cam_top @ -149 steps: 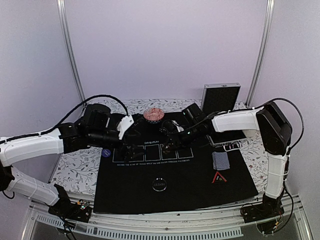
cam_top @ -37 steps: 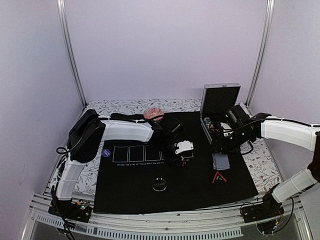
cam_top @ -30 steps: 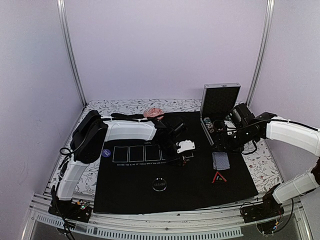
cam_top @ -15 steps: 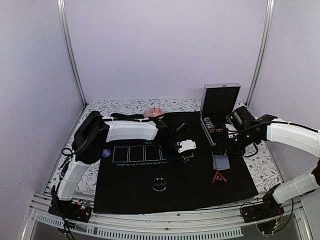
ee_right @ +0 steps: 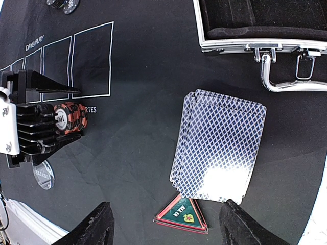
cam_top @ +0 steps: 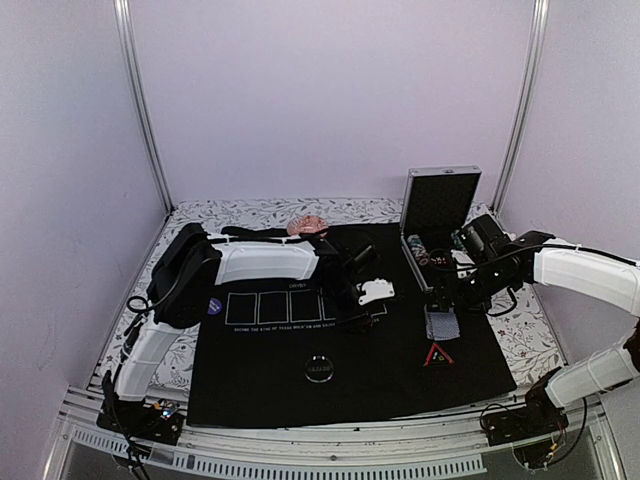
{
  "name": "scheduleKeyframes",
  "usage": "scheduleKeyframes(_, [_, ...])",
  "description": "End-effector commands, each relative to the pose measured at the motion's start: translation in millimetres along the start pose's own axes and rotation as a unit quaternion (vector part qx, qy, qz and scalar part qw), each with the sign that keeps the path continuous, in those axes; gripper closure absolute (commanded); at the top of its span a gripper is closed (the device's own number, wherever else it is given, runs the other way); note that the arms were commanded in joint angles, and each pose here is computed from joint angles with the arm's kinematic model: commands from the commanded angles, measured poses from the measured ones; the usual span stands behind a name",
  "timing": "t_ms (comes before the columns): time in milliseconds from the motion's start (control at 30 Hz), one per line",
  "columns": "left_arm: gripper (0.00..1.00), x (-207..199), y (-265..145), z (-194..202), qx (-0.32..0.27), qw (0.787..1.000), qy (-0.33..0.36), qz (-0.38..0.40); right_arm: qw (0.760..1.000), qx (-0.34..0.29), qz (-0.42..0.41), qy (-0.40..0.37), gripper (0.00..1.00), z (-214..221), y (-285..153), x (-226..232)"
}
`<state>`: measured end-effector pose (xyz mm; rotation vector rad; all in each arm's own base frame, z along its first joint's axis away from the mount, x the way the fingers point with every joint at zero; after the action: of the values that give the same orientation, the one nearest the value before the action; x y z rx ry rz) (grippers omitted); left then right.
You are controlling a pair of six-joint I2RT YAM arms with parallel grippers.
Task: Distribute texas hold em gaming equipment
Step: Place the poker chips pile at the big blind area.
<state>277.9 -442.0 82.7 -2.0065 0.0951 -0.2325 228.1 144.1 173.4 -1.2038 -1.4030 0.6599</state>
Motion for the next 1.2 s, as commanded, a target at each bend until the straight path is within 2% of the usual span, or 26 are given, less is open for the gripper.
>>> scheduleKeyframes(0, [0.41, -25.4, 38.1, 19.4, 0.054, 0.997, -0.001, 0.049, 1.000, -0.010, -0.002, -0.004, 0.28, 0.0, -4.3, -1.3])
scheduleKeyframes(100, [0.47, -26.5, 41.0, 21.8, 0.063, 0.997, 0.000, 0.050, 1.000, -0.011, 0.000, -0.004, 0.27, 0.4, -4.1, -2.2])
scheduleKeyframes(300, [0.69, -28.5, 43.5, 21.3, 0.066, 0.996, 0.003, 0.051, 1.000, -0.011, -0.002, -0.005, 0.27, -0.3, -5.0, -1.2])
scheduleKeyframes(367, [0.79, -28.0, 42.1, 20.9, 0.066, 0.997, 0.003, 0.049, 1.000, -0.012, 0.000, -0.006, 0.27, 0.0, -6.1, -1.8])
scheduleKeyframes(467, [1.00, -28.0, 41.1, 19.7, 0.067, 0.997, 0.000, 0.048, 1.000, -0.013, -0.001, -0.005, 0.27, 0.6, -7.1, -2.3])
scheduleKeyframes(867, [1.00, -1.7, 2.6, 2.5, 0.055, 0.998, -0.033, -0.021, 1.000, -0.021, -0.002, -0.004, 0.27, 0.3, -13.6, -1.9])
scheduleKeyframes(1167, [1.00, 21.8, -24.1, 19.3, 0.063, 0.995, -0.062, -0.050, 1.000, -0.025, -0.005, -0.005, 0.27, 1.2, -16.8, -2.3])
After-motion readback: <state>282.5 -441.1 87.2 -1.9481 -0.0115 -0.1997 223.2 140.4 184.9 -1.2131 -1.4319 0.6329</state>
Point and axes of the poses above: each gripper's point midway between its finger pads, its own y axis out along the fingers, its own x axis along the line the jaws close on, z = x × y, the point moved 8 cm from there along -y, back along the fingers, and after that the axes turned 15 degrees about y, right-handed, at the moved point
